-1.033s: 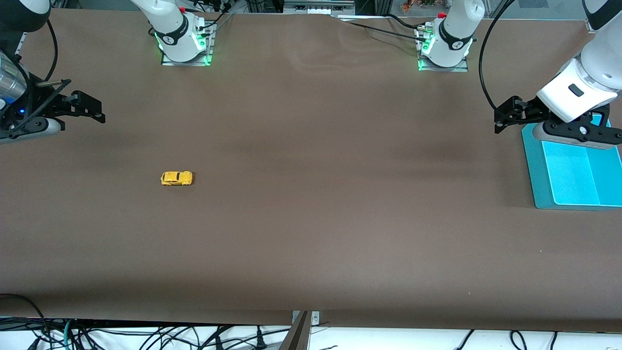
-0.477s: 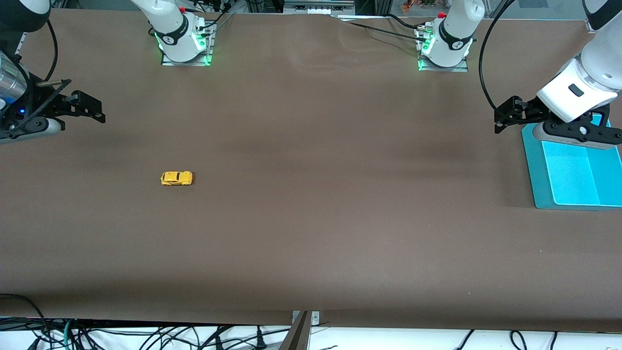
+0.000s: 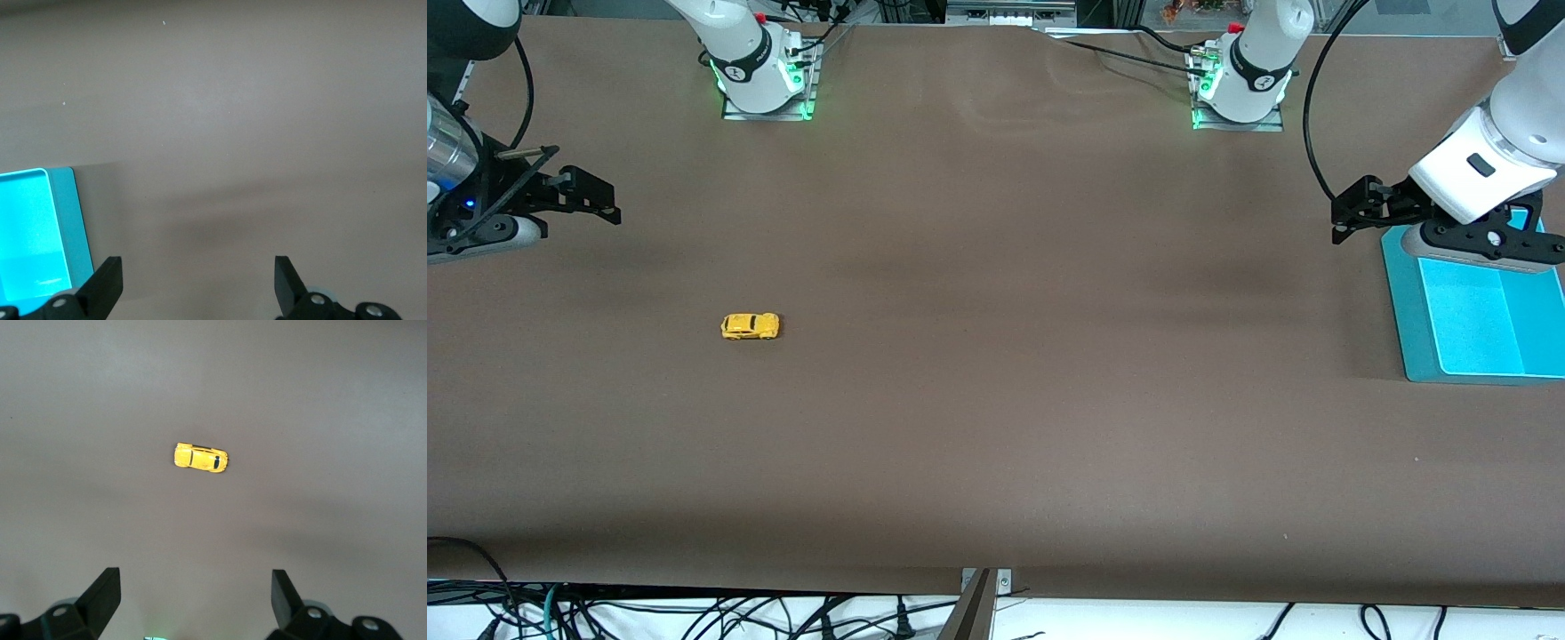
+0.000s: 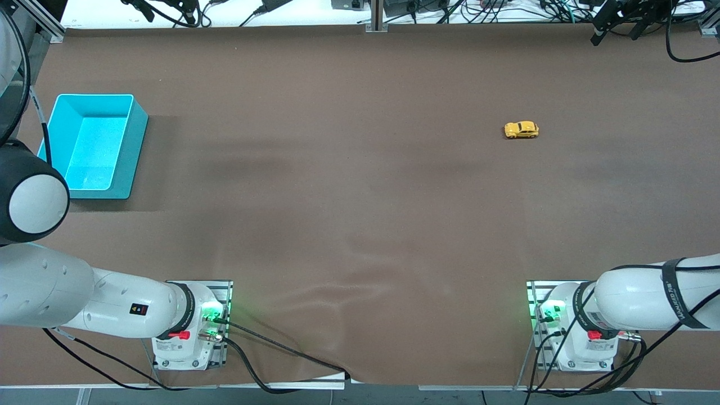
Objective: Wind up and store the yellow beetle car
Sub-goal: 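Reach the right gripper down over the yellow beetle car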
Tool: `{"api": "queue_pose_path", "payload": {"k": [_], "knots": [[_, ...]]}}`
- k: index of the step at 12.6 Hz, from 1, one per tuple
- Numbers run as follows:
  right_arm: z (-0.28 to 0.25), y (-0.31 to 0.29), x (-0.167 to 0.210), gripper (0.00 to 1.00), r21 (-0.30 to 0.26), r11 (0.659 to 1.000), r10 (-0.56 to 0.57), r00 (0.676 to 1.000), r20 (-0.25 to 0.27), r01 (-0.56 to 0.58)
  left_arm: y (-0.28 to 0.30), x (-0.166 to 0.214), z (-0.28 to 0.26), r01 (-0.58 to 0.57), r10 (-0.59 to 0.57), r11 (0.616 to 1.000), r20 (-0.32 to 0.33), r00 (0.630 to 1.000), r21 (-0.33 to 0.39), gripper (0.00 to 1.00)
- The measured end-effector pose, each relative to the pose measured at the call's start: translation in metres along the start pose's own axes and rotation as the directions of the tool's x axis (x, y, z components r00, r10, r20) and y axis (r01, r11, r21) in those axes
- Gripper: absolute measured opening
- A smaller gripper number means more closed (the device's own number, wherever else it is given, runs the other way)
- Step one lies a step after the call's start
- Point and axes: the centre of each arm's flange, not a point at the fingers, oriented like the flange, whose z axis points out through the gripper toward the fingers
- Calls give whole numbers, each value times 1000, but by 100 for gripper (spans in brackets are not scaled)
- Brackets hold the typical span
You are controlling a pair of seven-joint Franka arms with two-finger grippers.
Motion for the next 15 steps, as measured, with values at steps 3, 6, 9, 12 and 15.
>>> {"api": "queue_pose_path", "payload": {"k": [3, 6, 9, 12, 15], "knots": [[33, -10, 3, 100, 9, 997, -83, 996, 39, 83, 0, 0, 0, 0, 0, 1000, 0, 1000, 0, 100], [82, -25, 11, 100, 8, 964, -264, 964, 29, 264, 0, 0, 0, 0, 0, 1000, 0, 1000, 0, 100], [139, -36, 11, 100, -1, 850, -527, 850, 9, 527, 0, 0, 0, 0, 0, 1000, 0, 1000, 0, 100], [203, -36, 3, 100, -23, 675, -738, 675, -8, 737, 0, 0, 0, 0, 0, 1000, 0, 1000, 0, 100], [258, -35, -2, 100, -60, 486, -874, 486, -19, 872, 0, 0, 0, 0, 0, 1000, 0, 1000, 0, 100]]}}
